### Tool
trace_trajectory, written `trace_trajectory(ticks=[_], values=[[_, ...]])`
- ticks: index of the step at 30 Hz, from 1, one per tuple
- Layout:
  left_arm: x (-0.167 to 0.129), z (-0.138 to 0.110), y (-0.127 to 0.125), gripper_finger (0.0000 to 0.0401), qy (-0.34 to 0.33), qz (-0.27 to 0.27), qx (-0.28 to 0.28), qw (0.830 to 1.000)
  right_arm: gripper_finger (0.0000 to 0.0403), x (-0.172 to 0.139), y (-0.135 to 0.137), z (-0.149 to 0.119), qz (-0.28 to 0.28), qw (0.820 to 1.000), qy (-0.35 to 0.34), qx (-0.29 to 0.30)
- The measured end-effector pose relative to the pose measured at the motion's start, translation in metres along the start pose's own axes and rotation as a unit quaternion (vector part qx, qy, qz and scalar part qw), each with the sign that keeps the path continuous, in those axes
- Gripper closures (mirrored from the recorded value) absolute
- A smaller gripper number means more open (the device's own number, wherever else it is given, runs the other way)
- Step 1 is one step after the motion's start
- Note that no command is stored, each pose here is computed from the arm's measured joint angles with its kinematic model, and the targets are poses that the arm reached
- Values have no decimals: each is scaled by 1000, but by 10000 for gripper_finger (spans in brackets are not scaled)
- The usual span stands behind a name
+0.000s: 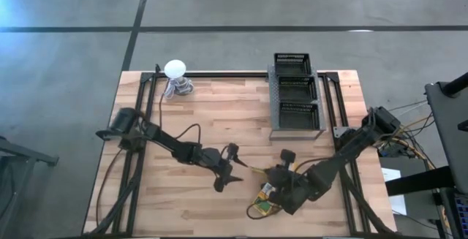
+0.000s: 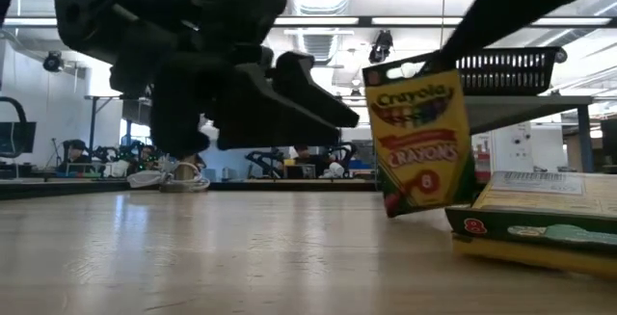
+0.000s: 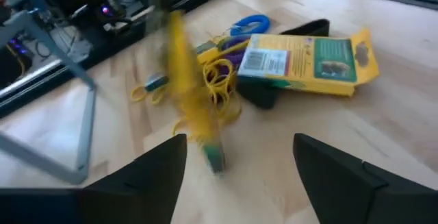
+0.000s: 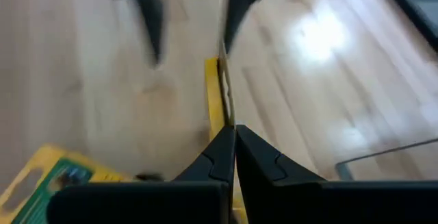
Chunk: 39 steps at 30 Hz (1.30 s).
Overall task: Pick & Place Office Desk Supplies
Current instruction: Put the crayon box into the top black bin on the shelf
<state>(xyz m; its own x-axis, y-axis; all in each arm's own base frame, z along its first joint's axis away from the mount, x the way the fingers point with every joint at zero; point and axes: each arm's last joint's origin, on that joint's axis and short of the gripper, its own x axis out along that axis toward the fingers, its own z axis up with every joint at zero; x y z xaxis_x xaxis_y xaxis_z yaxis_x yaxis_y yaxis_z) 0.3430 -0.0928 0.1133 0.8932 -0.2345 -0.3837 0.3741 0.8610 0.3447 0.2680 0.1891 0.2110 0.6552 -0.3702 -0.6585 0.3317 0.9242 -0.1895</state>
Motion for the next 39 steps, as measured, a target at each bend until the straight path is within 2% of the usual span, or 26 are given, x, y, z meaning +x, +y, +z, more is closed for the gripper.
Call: trace_trajectory(ticks=[4, 8, 15, 29, 34, 39], values=[[10, 2, 2, 123, 1, 12, -51, 999, 395, 3, -2, 3, -8, 1000, -8, 14], [18, 1, 8, 142, 3, 37, -91, 995, 395, 3, -2, 3, -6, 1000, -10, 15], [38, -4, 6, 177, 9, 36, -107, 994, 394, 4, -2, 3, -7, 1000, -10, 13], [41, -4, 8, 178, 7, 67, -143, 987, 394, -1, 4, -1, -10, 999, -33, 33], [41, -2, 8, 178, -10, 43, -149, 988, 394, 3, 6, -2, -16, 999, -36, 28], [41, 0, 7, 190, -20, 42, -147, 988, 394, 4, 7, -3, -19, 998, -45, 32]])
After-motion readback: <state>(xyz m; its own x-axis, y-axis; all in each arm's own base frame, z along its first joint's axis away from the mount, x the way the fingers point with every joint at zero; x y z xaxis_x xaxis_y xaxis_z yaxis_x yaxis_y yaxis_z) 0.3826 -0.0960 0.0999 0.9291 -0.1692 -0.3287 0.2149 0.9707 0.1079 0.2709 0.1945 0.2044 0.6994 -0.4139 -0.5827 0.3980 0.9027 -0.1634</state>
